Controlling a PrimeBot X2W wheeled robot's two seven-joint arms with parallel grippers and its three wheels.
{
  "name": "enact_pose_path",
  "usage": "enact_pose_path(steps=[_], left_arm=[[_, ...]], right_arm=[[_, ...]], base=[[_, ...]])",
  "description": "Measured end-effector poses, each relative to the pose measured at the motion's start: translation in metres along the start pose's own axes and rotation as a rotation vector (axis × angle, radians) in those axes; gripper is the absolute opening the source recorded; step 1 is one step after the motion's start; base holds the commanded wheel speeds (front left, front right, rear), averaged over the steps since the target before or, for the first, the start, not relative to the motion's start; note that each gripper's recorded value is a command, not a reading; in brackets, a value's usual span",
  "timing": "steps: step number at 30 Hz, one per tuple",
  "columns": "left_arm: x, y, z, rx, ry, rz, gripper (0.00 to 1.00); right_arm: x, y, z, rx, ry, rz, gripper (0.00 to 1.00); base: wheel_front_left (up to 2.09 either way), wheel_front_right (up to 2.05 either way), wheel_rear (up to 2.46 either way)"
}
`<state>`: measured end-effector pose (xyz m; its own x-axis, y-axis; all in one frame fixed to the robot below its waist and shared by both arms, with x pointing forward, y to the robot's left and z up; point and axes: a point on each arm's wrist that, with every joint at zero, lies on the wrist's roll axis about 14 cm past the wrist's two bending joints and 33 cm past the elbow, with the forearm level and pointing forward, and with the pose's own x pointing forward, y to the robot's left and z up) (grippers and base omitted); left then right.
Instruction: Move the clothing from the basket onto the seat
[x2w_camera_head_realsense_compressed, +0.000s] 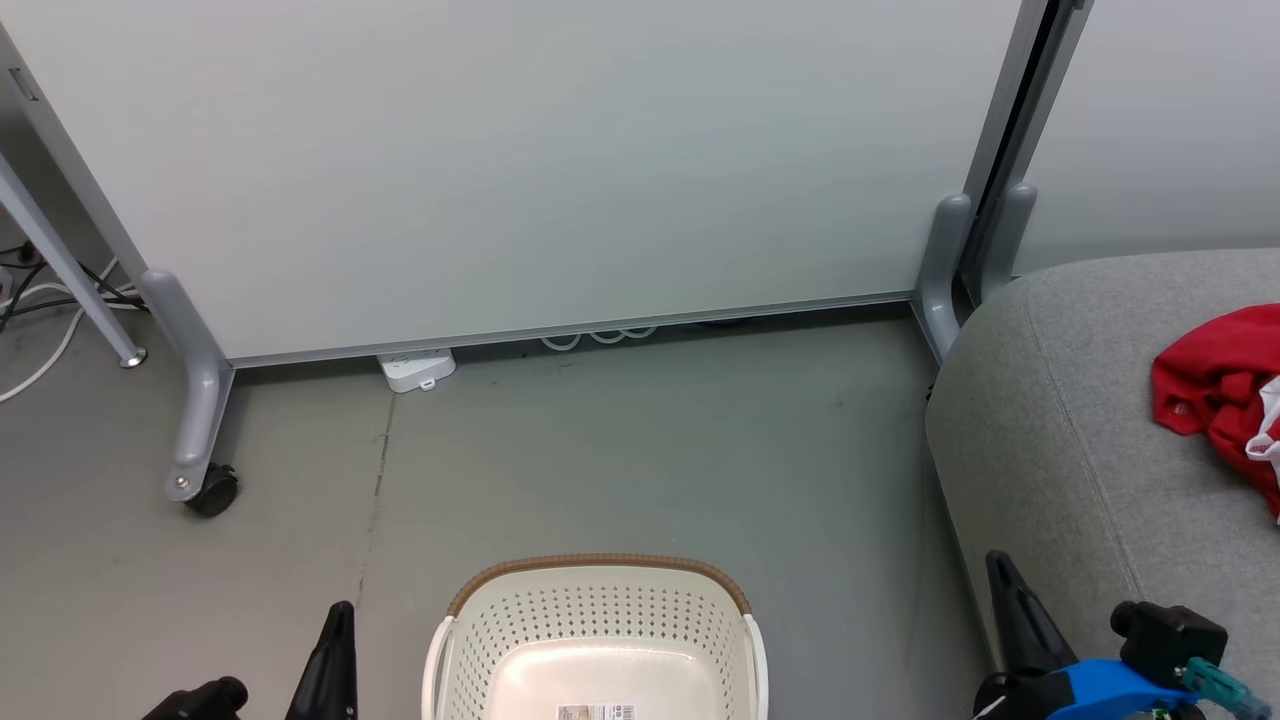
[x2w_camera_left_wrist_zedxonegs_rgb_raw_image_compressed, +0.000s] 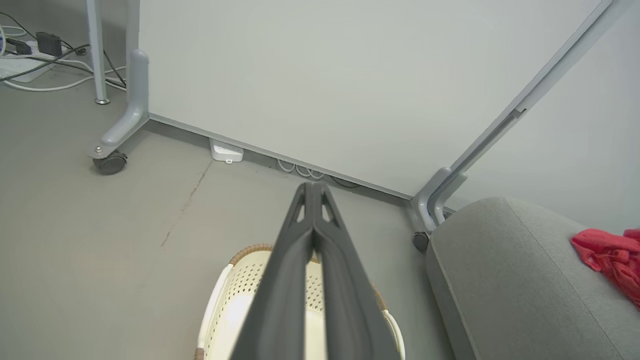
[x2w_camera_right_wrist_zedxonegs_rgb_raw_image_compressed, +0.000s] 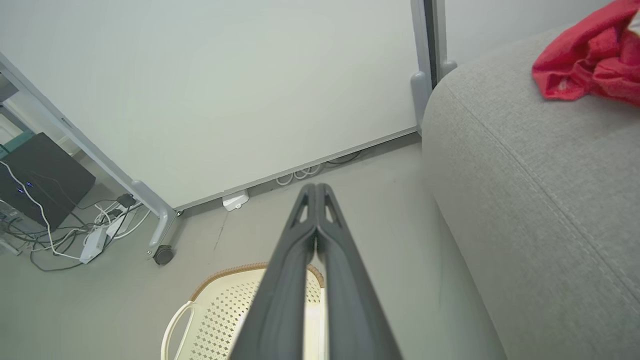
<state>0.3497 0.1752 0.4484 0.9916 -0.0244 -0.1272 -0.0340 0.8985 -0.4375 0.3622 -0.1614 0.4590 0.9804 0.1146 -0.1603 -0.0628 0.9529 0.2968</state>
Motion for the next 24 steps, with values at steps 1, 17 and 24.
enact_pose_path(steps=[1,17,24], left_arm=[[0.000,0.001,0.001,-0.016,-0.003,0.003,0.00],[0.006,0.006,0.011,-0.257,-0.016,0.037,0.00],[0.009,0.007,0.017,-0.348,-0.023,0.039,0.00]], right_arm=[[0.000,-0.001,0.001,0.018,-0.002,-0.003,0.00],[0.004,-0.007,0.011,0.292,-0.033,-0.024,0.00],[0.006,-0.009,0.016,0.397,-0.048,-0.027,0.00]], base=[[0.00,0.00,0.00],[0.00,0.00,0.00],[0.00,0.00,0.00]])
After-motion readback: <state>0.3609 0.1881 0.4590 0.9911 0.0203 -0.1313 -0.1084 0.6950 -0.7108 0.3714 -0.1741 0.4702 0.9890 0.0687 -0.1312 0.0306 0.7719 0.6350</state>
